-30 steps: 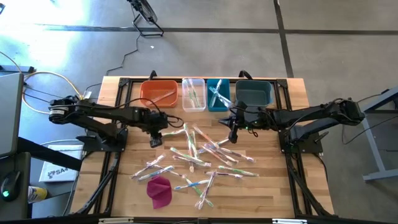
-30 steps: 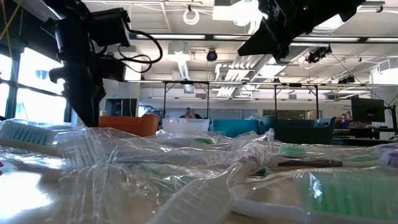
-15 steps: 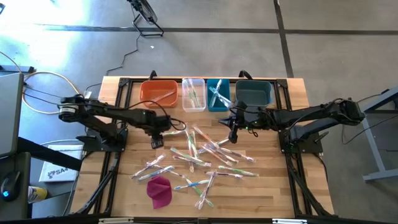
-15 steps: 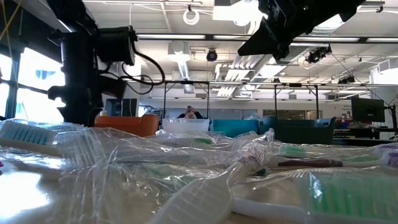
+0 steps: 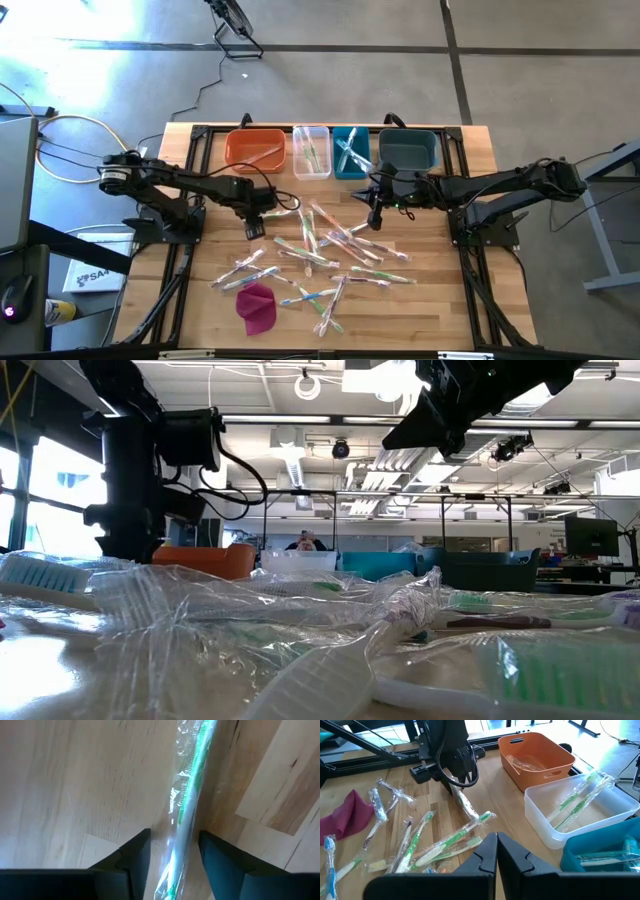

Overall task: Pick & Place Toothbrushes
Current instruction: Put the green toothbrush into the transparent bin

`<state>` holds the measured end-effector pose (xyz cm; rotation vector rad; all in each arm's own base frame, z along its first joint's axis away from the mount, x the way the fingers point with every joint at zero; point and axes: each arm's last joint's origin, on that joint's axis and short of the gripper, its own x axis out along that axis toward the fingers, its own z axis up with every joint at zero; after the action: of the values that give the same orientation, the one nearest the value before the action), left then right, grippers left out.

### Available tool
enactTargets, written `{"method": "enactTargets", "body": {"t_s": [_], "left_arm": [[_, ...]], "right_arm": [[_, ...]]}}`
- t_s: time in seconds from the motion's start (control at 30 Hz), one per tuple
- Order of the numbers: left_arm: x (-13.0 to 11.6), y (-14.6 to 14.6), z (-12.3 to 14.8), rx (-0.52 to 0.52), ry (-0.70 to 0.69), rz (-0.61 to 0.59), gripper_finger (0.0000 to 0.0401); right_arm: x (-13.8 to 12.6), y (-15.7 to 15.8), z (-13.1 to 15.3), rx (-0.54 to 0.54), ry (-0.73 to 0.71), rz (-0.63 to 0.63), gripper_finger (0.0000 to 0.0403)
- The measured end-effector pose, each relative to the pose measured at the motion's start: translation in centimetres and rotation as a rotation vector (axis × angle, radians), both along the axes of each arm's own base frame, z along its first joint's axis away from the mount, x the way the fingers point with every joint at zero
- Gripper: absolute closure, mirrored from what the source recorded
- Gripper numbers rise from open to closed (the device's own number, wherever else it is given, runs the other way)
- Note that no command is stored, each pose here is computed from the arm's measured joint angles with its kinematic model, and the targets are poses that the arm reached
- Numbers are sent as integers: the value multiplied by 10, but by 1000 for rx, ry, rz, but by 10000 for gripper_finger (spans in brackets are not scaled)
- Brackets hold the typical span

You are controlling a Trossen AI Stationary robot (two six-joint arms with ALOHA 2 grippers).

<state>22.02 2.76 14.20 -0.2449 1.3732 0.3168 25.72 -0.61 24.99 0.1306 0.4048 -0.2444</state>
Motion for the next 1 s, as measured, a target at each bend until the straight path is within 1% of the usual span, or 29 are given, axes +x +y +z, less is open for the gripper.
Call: {"method": "enactTargets", "body": {"t_s": [0.27, 0.43, 0.7, 1.0], "left_arm": [[0, -1, 0, -26, -2, -5, 319], [-1, -1, -1, -28, 5, -8, 349], [-3, -1, -1, -33, 23, -10, 377], [-3, -2, -1, -56, 28, -67, 375]], "right_arm": [[0, 0, 0, 0, 0, 0, 398], [0, 0, 0, 0, 0, -1, 398], [0, 0, 0, 0, 0, 0, 398], [0, 0, 0, 0, 0, -1, 398]]}}
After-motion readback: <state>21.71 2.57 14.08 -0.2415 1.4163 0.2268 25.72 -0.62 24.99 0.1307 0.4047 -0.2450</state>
